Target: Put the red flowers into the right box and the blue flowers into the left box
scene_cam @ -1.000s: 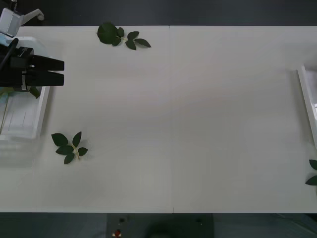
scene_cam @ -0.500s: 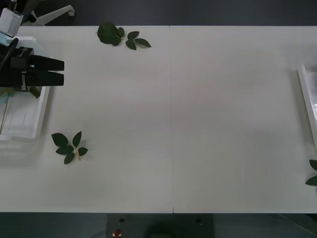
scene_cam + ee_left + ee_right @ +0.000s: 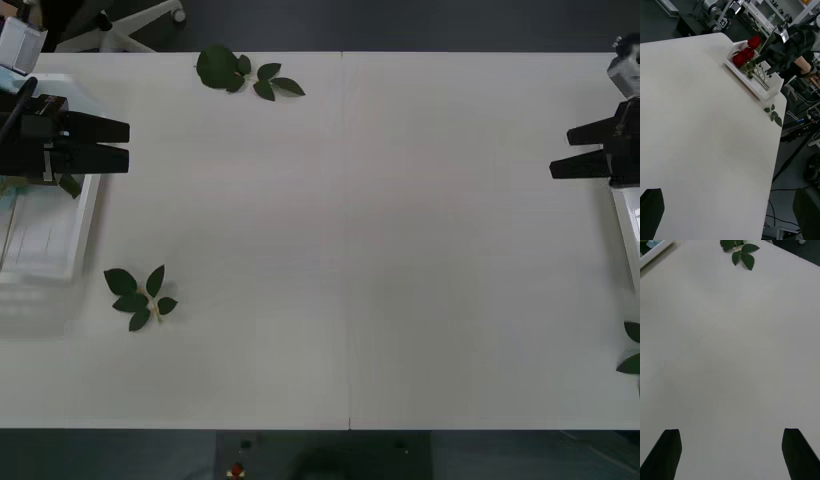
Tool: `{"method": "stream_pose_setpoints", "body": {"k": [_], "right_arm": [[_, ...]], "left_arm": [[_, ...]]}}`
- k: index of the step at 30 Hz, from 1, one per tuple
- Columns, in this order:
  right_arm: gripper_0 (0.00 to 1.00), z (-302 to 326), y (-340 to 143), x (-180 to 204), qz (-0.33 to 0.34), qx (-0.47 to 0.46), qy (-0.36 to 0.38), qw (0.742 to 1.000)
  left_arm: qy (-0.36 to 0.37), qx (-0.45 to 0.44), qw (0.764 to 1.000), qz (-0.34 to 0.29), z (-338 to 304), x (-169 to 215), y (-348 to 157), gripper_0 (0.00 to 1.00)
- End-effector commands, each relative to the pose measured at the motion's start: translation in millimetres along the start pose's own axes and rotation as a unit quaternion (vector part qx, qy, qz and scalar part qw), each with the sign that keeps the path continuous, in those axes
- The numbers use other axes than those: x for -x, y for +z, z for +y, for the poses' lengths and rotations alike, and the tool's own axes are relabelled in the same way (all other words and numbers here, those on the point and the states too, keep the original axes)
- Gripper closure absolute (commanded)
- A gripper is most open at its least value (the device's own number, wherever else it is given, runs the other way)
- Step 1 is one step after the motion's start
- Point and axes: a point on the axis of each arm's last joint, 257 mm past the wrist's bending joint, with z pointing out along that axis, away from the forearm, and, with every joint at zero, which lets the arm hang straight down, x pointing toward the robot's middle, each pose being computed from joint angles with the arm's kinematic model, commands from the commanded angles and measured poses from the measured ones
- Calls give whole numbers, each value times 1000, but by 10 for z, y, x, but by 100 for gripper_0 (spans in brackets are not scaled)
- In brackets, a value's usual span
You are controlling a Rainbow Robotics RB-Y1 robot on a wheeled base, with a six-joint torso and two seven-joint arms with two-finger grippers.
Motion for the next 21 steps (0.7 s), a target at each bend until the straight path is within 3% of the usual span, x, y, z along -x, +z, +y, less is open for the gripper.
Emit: {"method": "stream_pose_setpoints", "body": {"k": [1,14,21], "right_arm": [[23,142,144,576,-31,12,-79,996],[22,709,501,837,-15,48,-208,977],[22,864,551,856,-13,59,-230,971]], "left_arm": [[28,-3,1000,-6,-41,150,-18,0],[28,-3,1000,-6,-41,150,-18,0],[28,-3,1000,-6,-41,150,-18,0]]}}
